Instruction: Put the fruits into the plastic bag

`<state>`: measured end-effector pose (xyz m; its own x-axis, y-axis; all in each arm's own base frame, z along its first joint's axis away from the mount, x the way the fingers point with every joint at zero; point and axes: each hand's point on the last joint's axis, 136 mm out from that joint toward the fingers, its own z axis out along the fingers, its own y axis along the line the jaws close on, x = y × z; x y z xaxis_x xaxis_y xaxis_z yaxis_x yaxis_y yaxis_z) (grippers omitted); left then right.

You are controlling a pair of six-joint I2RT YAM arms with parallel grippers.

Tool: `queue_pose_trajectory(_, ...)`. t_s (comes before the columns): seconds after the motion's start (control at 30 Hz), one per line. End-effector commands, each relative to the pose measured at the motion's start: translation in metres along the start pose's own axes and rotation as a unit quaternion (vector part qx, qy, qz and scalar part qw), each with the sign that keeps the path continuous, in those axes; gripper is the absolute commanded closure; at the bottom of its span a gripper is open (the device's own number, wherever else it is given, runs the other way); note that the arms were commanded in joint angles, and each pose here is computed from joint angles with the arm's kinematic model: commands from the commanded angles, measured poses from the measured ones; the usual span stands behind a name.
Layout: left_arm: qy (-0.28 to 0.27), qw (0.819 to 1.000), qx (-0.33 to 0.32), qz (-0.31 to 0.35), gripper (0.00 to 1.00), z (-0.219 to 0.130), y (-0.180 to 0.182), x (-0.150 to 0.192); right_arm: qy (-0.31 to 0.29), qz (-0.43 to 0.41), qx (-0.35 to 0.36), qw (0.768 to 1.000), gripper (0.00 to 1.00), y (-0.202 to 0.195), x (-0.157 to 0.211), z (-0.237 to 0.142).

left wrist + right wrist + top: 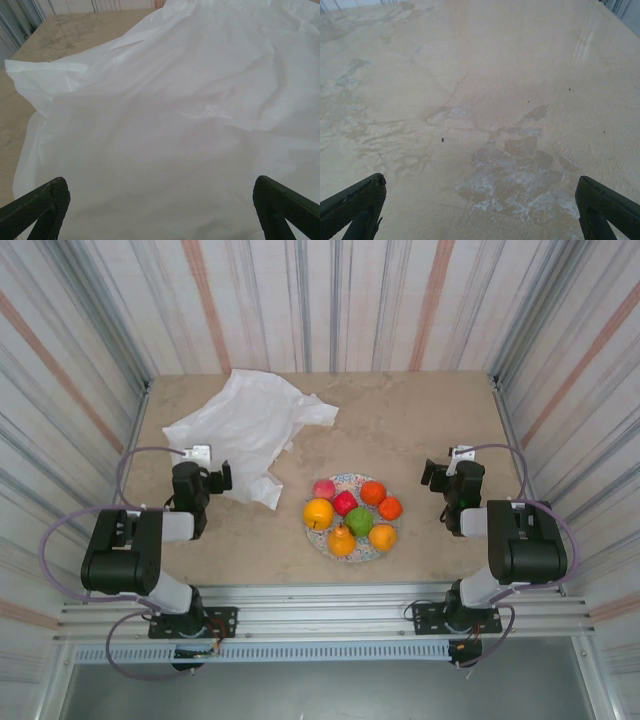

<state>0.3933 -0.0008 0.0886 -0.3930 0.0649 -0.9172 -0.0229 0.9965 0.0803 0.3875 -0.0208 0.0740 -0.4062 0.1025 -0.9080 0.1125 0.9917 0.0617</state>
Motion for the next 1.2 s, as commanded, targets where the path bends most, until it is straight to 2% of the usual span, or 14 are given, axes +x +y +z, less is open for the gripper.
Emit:
queue_pose_trajectory(0.0, -0.009, 1.000, -0.006, -0.004, 0.02, -0.001, 0.002, -0.003, -0.013, 0.003, -0.006, 1.000, 0.01, 0.002, -0.010, 0.002)
queue_pose_trajectory(0.87, -0.010, 1.000, 0.001, -0.010, 0.01, -0.002, 0.003, -0.003, -0.015, 0.004, -0.004, 1.000, 0.01, 0.002, -0.011, 0.002)
queue_pose_trajectory(0.93, -0.013, 0.999, -0.040, -0.030, 0.01, -0.005, 0.017, -0.006, -0.023, 0.010, 0.036, 0.999, 0.01, -0.008, -0.019, -0.001)
queue_pose_trajectory(1.07, -0.036, 0.998, -0.039, -0.036, 0.01, -0.017, 0.019, -0.008, 0.024, 0.039, 0.094, 0.994, 0.01, -0.024, -0.048, -0.010)
queue_pose_trajectory(1.17, -0.044, 0.998, -0.040, -0.037, 0.01, -0.019, 0.020, -0.009, 0.010, 0.092, 0.112, 0.989, 0.01, -0.035, -0.078, -0.028)
